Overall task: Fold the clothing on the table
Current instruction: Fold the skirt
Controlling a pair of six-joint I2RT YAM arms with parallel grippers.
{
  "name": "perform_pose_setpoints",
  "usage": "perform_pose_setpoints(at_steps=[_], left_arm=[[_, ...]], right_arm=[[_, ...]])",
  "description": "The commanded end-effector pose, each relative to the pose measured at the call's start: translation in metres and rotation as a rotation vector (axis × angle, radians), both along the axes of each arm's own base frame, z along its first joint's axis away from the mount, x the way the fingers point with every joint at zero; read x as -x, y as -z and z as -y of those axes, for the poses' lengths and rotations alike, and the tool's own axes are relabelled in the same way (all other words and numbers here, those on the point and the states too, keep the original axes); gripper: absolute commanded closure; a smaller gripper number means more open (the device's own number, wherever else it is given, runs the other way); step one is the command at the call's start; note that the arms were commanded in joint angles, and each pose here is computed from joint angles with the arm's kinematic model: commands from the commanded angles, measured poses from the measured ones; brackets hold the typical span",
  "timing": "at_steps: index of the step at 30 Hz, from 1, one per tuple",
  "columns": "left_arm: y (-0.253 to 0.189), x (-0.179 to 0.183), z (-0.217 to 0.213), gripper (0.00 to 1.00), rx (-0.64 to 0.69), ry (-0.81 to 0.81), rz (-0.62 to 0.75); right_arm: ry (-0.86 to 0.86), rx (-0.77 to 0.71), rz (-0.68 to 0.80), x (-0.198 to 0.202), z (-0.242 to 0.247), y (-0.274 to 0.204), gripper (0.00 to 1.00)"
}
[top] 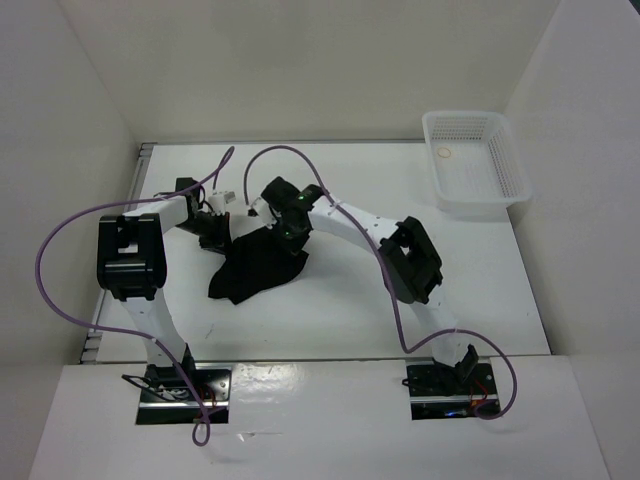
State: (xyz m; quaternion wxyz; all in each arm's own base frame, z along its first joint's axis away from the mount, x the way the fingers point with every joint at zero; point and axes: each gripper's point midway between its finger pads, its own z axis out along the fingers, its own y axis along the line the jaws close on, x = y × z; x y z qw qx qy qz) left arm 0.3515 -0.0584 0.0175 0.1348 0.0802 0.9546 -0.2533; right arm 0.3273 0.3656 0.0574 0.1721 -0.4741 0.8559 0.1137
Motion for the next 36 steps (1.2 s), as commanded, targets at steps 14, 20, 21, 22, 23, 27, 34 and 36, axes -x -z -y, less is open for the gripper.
perform_pose_setpoints(at_steps=[14,20,21,22,23,27,34,36], left_arm=[[0.009,0.007,-0.004,1.00,-0.015,0.022,-0.021],[0.009,0.007,-0.004,1.00,-0.015,0.022,-0.021],[0.009,0.007,-0.004,1.00,-0.015,0.022,-0.021],[0.009,0.007,-0.004,1.00,-0.015,0.022,-0.021],[0.009,0.007,-0.004,1.00,-0.015,0.022,-0.021],[0.009,0.007,-0.004,1.00,-0.015,0.022,-0.021],[0.007,0.004,-0.005,1.00,-0.016,0.022,-0.012],[0.007,0.004,-0.005,1.00,-0.016,0.022,-0.012]], right_arm=[[0.111,0.084,0.212,-0.049,0.032,-0.041,1.00],[0.156,0.135,0.288,-0.064,0.054,-0.046,1.00],[0.165,0.144,0.281,-0.066,0.060,-0.043,1.00],[0.171,0.144,0.293,-0.067,0.061,-0.048,1.00],[0.180,0.148,0.291,-0.069,0.065,-0.044,1.00],[0.197,0.162,0.318,-0.073,0.070,-0.051,1.00],[0.223,0.163,0.371,-0.081,0.072,-0.074,1.00],[0.217,0.146,0.384,-0.081,0.065,-0.084,1.00]])
